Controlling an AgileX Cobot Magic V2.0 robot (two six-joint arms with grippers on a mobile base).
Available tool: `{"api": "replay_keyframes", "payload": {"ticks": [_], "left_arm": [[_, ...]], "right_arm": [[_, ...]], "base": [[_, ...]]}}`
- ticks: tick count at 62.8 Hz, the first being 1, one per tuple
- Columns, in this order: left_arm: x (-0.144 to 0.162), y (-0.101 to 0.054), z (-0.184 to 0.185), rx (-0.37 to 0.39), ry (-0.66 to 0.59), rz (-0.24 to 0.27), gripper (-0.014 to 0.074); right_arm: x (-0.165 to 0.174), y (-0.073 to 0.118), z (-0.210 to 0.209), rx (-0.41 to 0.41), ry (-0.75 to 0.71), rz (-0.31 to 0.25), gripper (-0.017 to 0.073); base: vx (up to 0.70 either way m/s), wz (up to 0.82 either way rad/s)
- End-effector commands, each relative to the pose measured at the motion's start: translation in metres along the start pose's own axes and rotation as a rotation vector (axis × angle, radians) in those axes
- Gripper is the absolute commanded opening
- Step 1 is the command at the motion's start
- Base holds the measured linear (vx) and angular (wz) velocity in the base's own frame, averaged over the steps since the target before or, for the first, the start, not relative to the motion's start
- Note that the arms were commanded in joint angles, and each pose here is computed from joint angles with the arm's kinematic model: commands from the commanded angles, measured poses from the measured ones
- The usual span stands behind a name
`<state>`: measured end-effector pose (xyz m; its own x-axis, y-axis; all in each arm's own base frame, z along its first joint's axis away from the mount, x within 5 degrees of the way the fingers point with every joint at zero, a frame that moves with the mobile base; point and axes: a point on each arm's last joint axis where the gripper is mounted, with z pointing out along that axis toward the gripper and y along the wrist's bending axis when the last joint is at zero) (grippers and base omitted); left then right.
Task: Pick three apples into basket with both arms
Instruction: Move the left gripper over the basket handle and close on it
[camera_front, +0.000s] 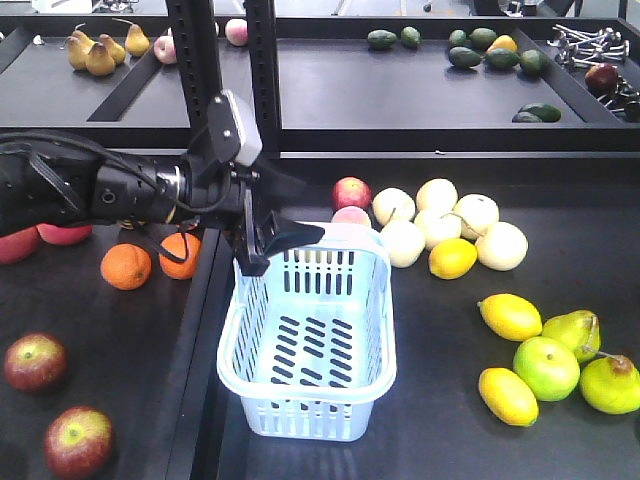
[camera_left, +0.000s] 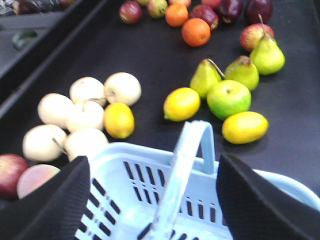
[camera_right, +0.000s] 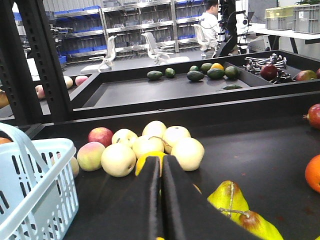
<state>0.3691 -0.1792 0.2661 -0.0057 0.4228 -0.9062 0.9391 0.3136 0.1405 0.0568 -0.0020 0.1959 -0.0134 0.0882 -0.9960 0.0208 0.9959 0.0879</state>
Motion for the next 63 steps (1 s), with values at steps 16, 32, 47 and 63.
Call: {"api": "replay_keyframes", "payload": {"ticks": [16, 32, 47, 63], "left_arm": [[-0.019, -0.003, -0.01, 0.001, -0.007, 0.097, 0.0501], [0.002, 0.002, 0.005, 0.018, 0.03, 0.06, 0.0501], [0.016, 0.007, 0.014, 0.005, 0.061, 0.058, 0.0501], [0.02, 0.008, 0.016, -0.005, 0.072, 0.034, 0.0461]], "right_arm": [[-0.003, 0.002, -0.001, -0.022, -0.071, -0.013, -0.0004], [-0.003, 0.002, -0.001, -0.022, -0.071, -0.013, -0.0004], [-0.003, 0.002, -0.001, -0.022, -0.071, -0.013, -0.0004], [-0.003, 0.002, -0.001, -0.022, -0.071, -0.013, -0.0004]], "base": [[0.0, 0.0], [0.0, 0.0], [0.0, 0.0], [0.0, 0.0]]}}
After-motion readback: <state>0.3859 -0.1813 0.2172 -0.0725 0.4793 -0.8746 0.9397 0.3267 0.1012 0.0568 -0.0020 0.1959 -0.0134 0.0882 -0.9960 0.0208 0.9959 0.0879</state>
